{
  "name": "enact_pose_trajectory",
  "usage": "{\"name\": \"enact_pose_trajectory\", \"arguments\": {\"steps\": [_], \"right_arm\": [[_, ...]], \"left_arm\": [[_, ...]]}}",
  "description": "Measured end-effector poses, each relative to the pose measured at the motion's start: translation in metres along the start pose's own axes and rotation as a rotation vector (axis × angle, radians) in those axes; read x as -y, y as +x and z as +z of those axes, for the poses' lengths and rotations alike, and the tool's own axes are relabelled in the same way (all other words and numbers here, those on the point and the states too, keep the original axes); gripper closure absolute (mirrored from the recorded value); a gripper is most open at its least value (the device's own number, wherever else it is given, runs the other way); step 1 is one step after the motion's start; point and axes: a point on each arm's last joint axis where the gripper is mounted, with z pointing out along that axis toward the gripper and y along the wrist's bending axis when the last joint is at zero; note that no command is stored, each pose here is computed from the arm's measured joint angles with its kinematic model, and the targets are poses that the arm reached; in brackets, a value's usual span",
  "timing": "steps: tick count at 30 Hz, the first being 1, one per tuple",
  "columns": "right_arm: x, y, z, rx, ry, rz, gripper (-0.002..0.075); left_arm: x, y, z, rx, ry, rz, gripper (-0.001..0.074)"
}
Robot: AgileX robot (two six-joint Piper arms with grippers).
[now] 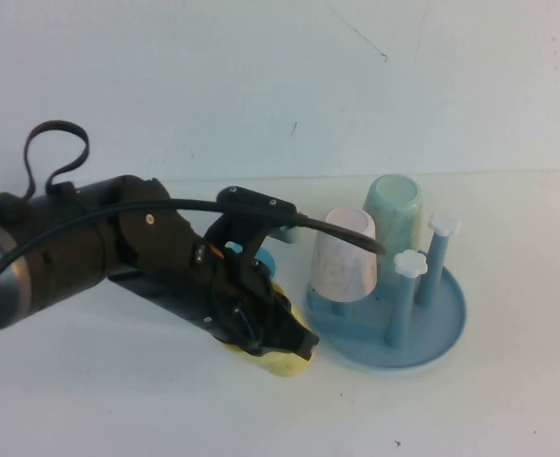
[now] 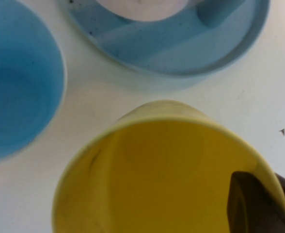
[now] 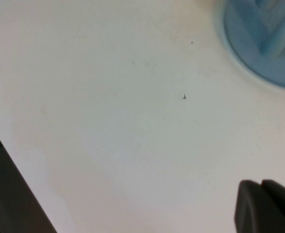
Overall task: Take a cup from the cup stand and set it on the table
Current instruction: Place the cup on the table
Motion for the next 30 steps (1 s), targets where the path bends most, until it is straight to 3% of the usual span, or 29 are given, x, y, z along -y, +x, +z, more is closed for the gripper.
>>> {"name": "enact_pose_trajectory", "arguments": {"steps": [9,16,19,22,30], "right_arm": [[0.0,0.012,-0.006,-0.112,0.051,-0.003,0.0727],[-0.006,0.019,-0.021,-0.112,0.145,-0.025,0.0727],[-0.009,0.022,-0.027,-0.101,0.175,-0.036,0.0727],[-0.013,0.025,-0.034,-0.094,0.217,-0.047,0.0727],[-0.02,0.035,-0.049,-0.071,0.324,-0.049,0.0727]], "left_arm": [[-0.003,-0.005,0.027,-0.095,-0.064,0.037,0.0713],[0.001,-0.014,0.023,-0.073,-0.065,0.05,0.0472],[0.002,-0.018,0.021,-0.06,-0.064,0.043,0.0439],[0.005,-0.023,0.013,-0.033,-0.064,0.04,0.0466],[0.019,-0.028,-0.03,0.082,-0.075,0.08,0.0661]]}}
